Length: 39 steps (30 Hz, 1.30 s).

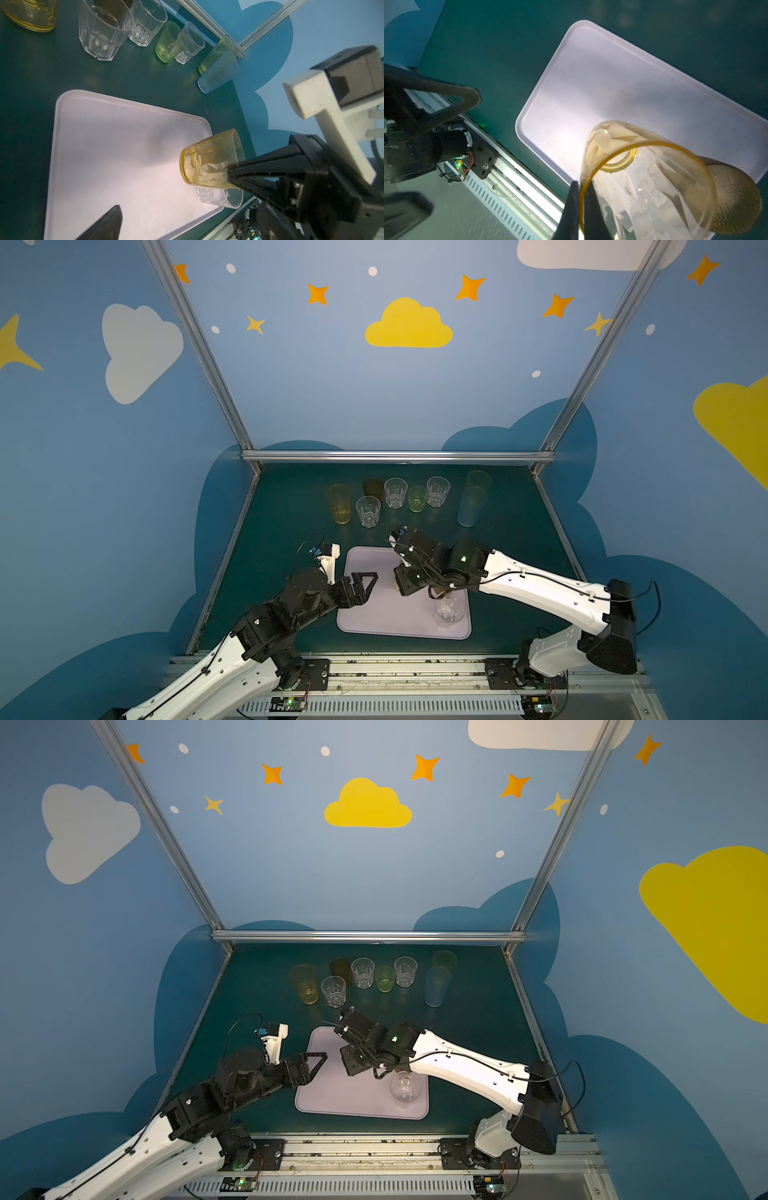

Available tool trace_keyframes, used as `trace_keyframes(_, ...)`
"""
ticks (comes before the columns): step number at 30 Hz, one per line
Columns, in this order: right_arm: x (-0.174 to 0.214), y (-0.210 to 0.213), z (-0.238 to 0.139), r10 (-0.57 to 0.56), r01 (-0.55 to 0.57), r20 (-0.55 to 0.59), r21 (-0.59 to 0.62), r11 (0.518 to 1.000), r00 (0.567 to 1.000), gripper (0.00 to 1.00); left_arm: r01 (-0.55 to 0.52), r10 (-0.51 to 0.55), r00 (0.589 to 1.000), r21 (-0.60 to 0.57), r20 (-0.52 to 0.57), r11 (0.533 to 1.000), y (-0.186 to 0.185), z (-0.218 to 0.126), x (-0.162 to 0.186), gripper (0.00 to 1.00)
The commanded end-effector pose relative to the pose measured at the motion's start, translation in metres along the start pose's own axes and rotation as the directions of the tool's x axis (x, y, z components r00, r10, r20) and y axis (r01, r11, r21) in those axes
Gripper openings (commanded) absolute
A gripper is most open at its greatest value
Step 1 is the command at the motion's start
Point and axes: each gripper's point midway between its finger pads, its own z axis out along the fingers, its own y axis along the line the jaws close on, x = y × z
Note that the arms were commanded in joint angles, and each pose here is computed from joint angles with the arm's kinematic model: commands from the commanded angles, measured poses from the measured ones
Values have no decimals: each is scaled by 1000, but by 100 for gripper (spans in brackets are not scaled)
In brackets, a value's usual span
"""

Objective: Place the glasses into the tray
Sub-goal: 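Lift the yellow glass and carry it over the tray with the right gripper, then lower the yellow glass onto the tray beside the clear glass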

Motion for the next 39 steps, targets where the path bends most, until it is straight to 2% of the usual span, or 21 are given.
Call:
trace_keyframes(1, 3, 2, 5, 9, -9, -2, 21, 1000, 1000, 0, 2, -3, 1000, -21, -14, 1000, 7, 1, 6, 100)
trace_keyframes(20, 47, 2, 28, 45, -40, -105, 55, 998, 993, 0, 18, -18, 1000, -43, -9, 999, 22, -5, 13, 100)
trace_keyframes(31, 73, -3, 39, 41, -12, -180, 161, 987, 983, 0, 20, -22, 999, -43, -33, 999, 24, -2, 19, 100)
trace_keyframes(39, 84, -5, 43, 45, -5, -209, 186, 983, 977, 0, 28, -29, 999, -54, -28, 998, 28, -3, 21, 100)
